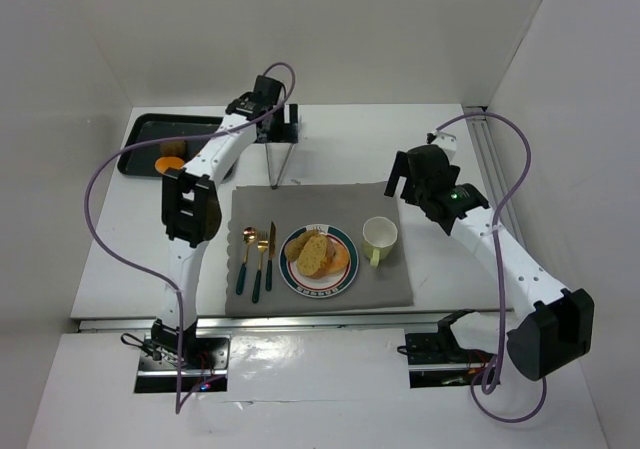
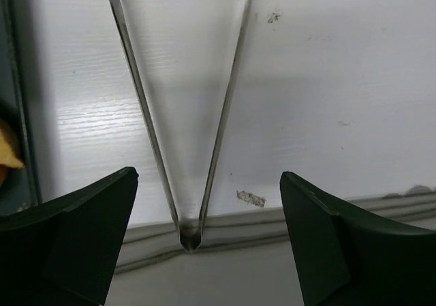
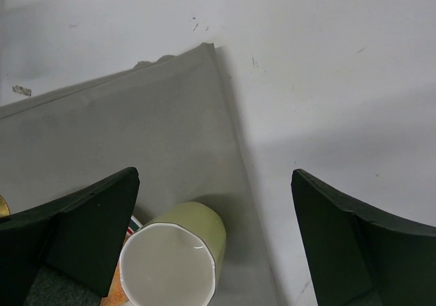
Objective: Place the bread
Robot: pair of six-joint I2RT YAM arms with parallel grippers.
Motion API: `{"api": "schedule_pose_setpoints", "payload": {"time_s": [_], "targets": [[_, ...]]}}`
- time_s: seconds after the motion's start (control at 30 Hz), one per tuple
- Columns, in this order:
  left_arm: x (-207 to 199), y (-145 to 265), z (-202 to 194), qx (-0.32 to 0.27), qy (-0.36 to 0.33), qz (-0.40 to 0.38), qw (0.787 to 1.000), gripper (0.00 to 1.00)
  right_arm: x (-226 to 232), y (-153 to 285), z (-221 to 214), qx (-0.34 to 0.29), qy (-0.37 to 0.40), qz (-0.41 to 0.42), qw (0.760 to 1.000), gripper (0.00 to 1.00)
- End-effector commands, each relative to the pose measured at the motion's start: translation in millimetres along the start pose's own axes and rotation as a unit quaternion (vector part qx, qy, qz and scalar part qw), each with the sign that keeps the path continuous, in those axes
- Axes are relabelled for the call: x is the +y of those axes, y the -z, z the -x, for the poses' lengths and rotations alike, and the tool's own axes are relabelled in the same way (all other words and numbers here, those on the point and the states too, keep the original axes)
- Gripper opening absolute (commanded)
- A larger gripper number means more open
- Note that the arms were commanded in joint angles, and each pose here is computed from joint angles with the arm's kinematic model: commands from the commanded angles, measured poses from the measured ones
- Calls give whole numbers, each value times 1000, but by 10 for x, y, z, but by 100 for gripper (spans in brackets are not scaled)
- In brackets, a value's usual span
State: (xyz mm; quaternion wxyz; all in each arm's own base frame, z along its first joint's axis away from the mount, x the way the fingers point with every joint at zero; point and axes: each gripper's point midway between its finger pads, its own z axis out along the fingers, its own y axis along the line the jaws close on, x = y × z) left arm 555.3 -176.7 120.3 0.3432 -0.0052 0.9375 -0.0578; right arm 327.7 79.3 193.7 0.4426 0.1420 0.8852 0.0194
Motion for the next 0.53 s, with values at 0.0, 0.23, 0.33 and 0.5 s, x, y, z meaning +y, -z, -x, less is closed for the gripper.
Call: {"api": "schedule_pose_setpoints", "payload": {"time_s": [0.0, 0.23, 0.33, 0.5], "targets": [[-108, 1045, 750, -108, -1, -43, 993, 99, -56, 25, 40, -6, -7, -13, 1000, 100], [-180, 1936, 469, -120, -12, -82, 989, 99, -20, -115, 45, 12, -12, -36, 999, 100], [-240, 1994, -147, -83, -34, -93, 992, 99, -51, -180, 7, 21, -10, -45, 999, 100], [-280, 2127, -845, -41, -37, -102, 993, 99, -57, -222, -42, 25, -13, -40, 999, 100]]}}
